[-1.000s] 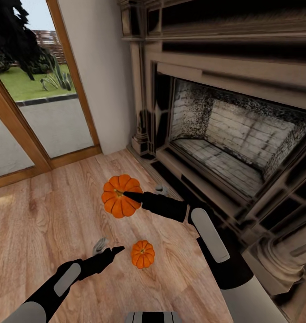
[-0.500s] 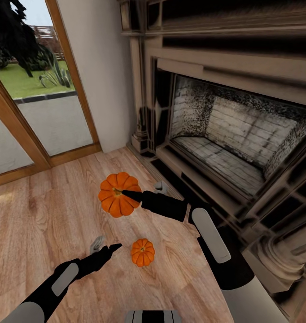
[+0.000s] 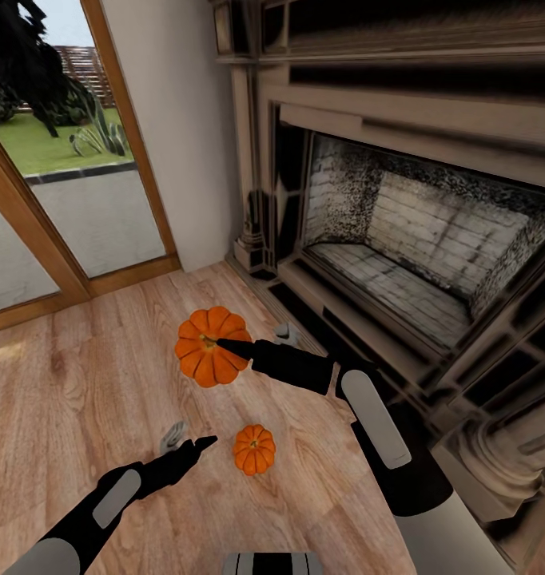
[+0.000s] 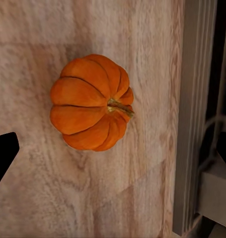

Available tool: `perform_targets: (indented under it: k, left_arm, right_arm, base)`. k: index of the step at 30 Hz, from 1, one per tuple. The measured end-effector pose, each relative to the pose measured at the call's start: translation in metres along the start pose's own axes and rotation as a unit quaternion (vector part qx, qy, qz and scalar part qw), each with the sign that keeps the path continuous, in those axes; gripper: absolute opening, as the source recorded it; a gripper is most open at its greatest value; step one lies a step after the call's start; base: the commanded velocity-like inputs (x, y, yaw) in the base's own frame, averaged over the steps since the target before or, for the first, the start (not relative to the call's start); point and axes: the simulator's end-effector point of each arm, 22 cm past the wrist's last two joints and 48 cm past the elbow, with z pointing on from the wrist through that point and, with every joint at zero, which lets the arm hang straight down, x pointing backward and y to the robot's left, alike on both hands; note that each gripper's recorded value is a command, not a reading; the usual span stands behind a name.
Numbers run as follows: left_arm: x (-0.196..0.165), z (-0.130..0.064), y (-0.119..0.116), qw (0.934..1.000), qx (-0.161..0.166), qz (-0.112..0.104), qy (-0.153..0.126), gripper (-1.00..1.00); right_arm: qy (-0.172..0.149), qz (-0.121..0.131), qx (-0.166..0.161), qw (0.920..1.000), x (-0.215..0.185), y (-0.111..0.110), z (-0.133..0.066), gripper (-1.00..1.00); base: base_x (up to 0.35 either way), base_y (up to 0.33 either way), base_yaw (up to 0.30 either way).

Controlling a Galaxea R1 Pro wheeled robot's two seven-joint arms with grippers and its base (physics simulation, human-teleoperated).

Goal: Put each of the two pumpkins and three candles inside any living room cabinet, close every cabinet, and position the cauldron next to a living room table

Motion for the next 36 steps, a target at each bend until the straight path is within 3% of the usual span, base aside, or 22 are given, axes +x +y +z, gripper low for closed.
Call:
perform_targets:
  k: [10,22,36]
  left_arm:
    - [-0.004,0.000,0.000,0.9999,-0.001,0.005,-0.010,1.00]
    - [0.009,0.012,0.020,0.9999,-0.014,-0.006,0.003,1.00]
    - [0.012,0.023,0.045,0.9995,-0.030,-0.008,-0.001,1.00]
  right_arm:
    - [-0.001,0.000,0.000,1.0000,-0.001,0.000,0.000,-1.00]
    - [0.008,0.020,0.008,0.9997,0.010,-0.027,0.005,-1.00]
    - [0.006,0.042,0.016,0.9990,0.018,-0.058,0.011,-1.00]
  base:
    - [0.000,0.000,0.000]
    - [0.000,0.000,0.000]
    - [0.000,0.000,0.000]
